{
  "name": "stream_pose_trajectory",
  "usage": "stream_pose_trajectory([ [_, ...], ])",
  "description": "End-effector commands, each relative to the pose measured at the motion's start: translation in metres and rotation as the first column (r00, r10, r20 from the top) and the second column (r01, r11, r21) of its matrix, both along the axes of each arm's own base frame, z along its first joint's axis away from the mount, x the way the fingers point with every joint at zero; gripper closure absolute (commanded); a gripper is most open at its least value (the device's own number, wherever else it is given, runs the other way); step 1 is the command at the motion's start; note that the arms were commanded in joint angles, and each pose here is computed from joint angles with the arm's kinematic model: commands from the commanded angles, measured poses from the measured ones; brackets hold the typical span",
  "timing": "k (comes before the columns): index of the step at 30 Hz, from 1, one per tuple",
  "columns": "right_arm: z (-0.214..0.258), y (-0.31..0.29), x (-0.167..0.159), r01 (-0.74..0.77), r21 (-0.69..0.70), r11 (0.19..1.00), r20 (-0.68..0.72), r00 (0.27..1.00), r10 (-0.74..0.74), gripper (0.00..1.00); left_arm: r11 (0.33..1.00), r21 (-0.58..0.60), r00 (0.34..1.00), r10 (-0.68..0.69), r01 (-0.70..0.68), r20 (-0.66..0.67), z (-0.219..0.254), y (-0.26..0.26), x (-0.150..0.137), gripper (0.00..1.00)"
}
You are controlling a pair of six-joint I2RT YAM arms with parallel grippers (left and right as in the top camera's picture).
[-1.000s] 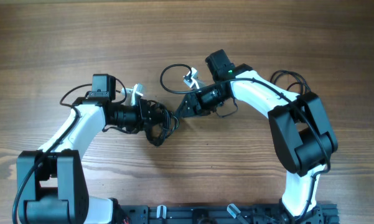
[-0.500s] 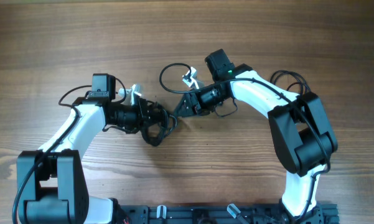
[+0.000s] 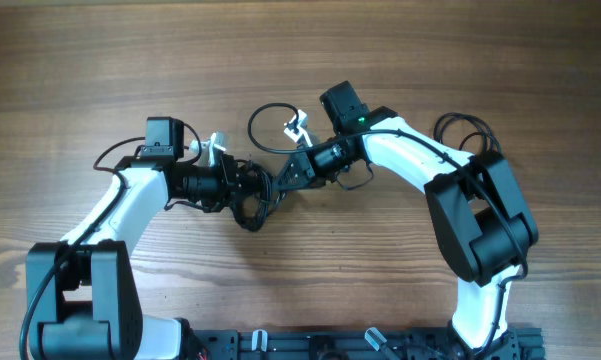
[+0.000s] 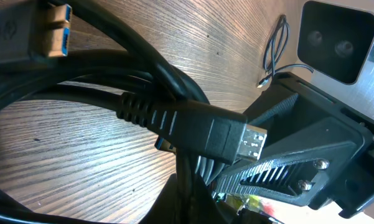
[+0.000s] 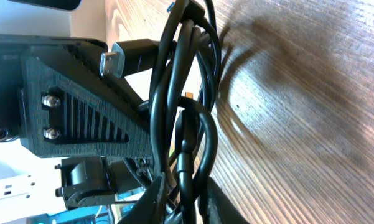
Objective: Untangle cables
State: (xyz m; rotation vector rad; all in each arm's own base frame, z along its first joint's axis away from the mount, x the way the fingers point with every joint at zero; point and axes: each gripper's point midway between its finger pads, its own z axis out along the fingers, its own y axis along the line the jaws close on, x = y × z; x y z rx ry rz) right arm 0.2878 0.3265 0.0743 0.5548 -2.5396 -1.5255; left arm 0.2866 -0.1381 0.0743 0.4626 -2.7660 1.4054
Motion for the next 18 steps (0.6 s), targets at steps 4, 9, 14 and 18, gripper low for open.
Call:
stream_pose_trajectory([
  [4, 0.001, 0.003, 0.003, 0.001, 0.018, 1.000, 0.015, 1.000, -0.001, 0.96, 1.000, -0.018, 1.000, -0.003, 0.003, -0.013, 0.000, -0.002, -0.002, 0.96],
  [9, -0.013, -0.006, 0.015, 0.049, -0.070, 0.996, 0.056, 0.997, -0.046, 0.96, 0.996, 0.082, 1.000, 0.020, -0.018, -0.019, -0.014, 0.009, -0.001, 0.96],
  [14, -0.010, -0.021, 0.030, 0.100, -0.055, 0.993, 0.034, 0.995, -0.098, 0.96, 0.953, 0.290, 0.990, 0.115, -0.086, -0.087, -0.040, 0.038, -0.005, 0.96],
  [18, 0.004, -0.029, 0.036, 0.112, 0.029, 0.993, -0.008, 0.994, -0.111, 0.96, 0.920, 0.377, 0.984, 0.153, -0.107, -0.094, -0.049, 0.051, -0.006, 0.96],
])
